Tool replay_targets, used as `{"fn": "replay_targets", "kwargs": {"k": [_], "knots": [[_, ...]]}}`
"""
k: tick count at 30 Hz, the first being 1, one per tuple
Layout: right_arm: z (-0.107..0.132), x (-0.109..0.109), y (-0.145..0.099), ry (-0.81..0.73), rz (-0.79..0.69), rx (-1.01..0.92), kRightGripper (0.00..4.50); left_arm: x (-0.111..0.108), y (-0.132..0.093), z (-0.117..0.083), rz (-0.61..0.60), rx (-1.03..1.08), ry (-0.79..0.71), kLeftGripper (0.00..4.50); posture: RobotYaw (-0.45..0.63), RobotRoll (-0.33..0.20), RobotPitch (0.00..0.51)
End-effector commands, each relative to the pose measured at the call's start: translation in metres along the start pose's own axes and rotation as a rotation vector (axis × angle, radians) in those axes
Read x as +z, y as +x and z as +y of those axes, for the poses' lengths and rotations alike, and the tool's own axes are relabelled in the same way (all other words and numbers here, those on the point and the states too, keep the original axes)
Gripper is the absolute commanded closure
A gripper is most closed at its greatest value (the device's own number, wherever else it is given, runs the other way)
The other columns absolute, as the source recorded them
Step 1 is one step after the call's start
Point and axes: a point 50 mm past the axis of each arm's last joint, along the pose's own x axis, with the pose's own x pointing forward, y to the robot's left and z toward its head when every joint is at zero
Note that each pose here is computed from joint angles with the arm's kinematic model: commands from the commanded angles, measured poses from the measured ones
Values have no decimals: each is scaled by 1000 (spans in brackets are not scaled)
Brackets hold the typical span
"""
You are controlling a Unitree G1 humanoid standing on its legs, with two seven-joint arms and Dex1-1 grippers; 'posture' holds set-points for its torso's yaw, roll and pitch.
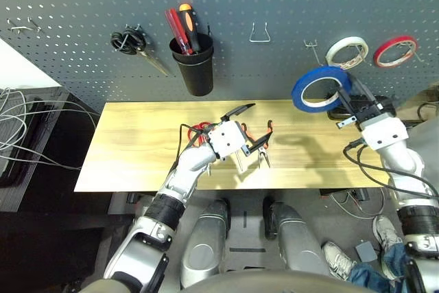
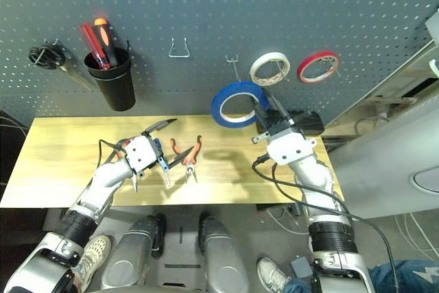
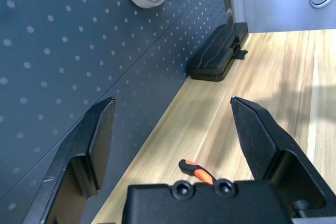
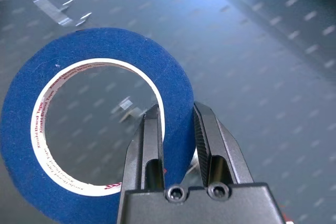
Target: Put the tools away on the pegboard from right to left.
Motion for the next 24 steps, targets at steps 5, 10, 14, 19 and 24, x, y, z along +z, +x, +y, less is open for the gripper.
{"fn": "replay_targets", "kwargs": {"k": [5,10,14,19,24], "knots": [[-4,-15,16,-74,92,-33,3772,-4,1,-4,16,-9,-9,0,76,0,218],[4,-34,23,-69,203,-17,3772,-4,2,-3,17,3,-14,0,88,0,216],[12,-43,33,-20,253,-32,3772,-5,1,1,26,19,-10,0,95,0,215],[21,-41,35,29,241,-13,2752,-6,1,1,32,25,-11,0,103,0,222],[36,-41,5,62,256,58,1109,-7,-2,0,40,24,-10,0,107,0,226]]}}
